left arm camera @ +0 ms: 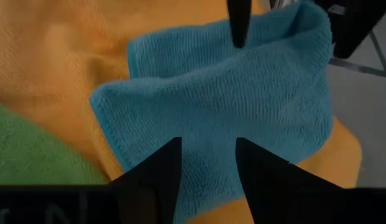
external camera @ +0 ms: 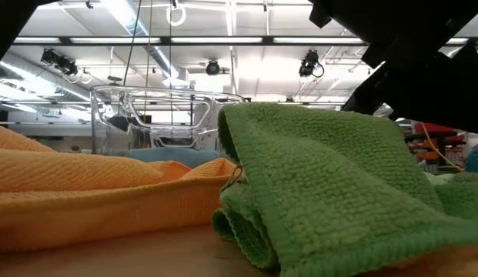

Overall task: Fold microfiber towels
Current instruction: Fold the blue towel

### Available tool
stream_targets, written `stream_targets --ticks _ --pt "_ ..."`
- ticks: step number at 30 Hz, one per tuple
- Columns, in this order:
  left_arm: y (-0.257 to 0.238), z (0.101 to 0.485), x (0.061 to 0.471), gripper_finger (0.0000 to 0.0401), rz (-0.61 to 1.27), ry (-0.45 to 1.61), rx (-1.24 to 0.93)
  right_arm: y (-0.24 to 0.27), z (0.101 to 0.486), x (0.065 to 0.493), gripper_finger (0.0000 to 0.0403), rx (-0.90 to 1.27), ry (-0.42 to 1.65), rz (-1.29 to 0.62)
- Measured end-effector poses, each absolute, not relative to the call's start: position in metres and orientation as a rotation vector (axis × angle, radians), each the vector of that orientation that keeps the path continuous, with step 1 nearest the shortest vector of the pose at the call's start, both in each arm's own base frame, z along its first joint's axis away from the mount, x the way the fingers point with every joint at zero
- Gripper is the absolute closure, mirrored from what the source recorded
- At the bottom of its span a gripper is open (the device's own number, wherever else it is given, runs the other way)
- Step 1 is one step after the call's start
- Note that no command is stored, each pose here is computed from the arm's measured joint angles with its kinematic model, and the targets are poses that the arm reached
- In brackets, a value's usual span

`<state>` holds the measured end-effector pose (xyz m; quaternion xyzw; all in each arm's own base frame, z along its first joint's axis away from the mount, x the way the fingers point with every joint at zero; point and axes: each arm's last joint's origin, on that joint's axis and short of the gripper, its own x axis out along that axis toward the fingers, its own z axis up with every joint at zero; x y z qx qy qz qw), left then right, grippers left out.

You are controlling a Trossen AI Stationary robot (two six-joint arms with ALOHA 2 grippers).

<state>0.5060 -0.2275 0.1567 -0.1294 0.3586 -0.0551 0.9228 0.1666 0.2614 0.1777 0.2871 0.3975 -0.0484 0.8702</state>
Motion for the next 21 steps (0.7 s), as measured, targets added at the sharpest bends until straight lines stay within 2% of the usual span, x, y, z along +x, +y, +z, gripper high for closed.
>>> stream_targets --ticks 8,21 --pt "-0.228 0.157 0.506 0.0252 -0.111 0.735 -0.273 0.253 0.166 0.165 0.0206 0.64 0.853 -0.155" --pt "-0.228 0.157 0.506 0.0258 -0.105 0.737 -0.292 0.272 0.145 0.169 0.0207 0.777 0.825 -0.093"
